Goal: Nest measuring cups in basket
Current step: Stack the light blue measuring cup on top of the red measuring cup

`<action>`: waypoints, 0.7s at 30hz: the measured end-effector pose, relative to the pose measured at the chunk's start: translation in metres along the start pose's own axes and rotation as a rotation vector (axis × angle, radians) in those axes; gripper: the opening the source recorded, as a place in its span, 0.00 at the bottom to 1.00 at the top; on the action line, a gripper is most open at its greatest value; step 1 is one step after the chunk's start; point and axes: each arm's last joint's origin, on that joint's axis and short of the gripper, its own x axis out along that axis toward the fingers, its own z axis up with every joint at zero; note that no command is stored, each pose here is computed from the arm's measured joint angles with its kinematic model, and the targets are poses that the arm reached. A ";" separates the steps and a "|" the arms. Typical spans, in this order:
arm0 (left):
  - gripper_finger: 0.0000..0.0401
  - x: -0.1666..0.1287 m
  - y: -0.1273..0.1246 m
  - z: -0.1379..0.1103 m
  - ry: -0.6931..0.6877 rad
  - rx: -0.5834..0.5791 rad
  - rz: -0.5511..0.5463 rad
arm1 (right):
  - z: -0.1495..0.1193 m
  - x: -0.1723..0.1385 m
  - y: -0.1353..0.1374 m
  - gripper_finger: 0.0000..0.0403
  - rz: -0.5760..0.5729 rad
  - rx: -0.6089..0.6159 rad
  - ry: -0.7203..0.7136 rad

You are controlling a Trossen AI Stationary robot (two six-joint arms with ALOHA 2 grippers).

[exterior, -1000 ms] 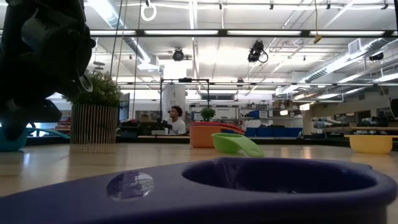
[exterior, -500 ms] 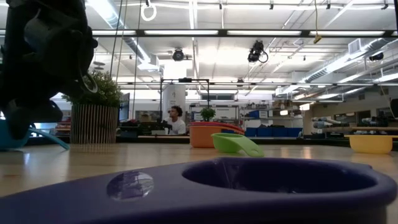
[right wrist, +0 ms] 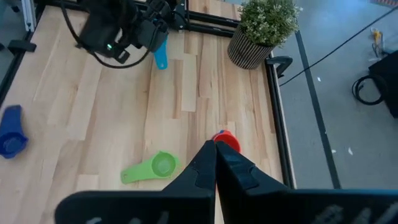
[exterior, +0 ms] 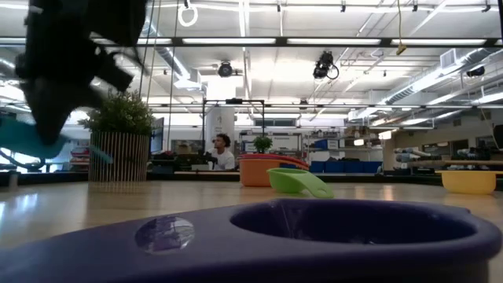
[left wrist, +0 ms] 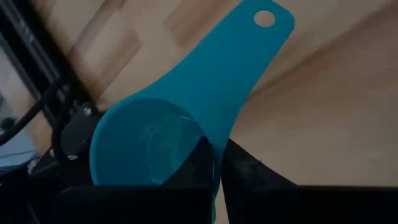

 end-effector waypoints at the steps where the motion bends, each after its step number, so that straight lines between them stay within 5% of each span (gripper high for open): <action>1: 0.04 -0.008 -0.001 0.002 -0.007 0.017 -0.019 | 0.000 0.000 0.000 0.01 -0.002 -0.014 0.000; 12: 0.03 -0.108 0.009 0.049 -0.167 0.208 -0.240 | -0.007 -0.024 -0.002 0.01 -0.049 -0.038 -0.041; 21: 0.03 -0.141 0.041 0.119 -0.333 0.238 -0.283 | -0.022 -0.054 -0.009 0.01 -0.137 0.042 -0.069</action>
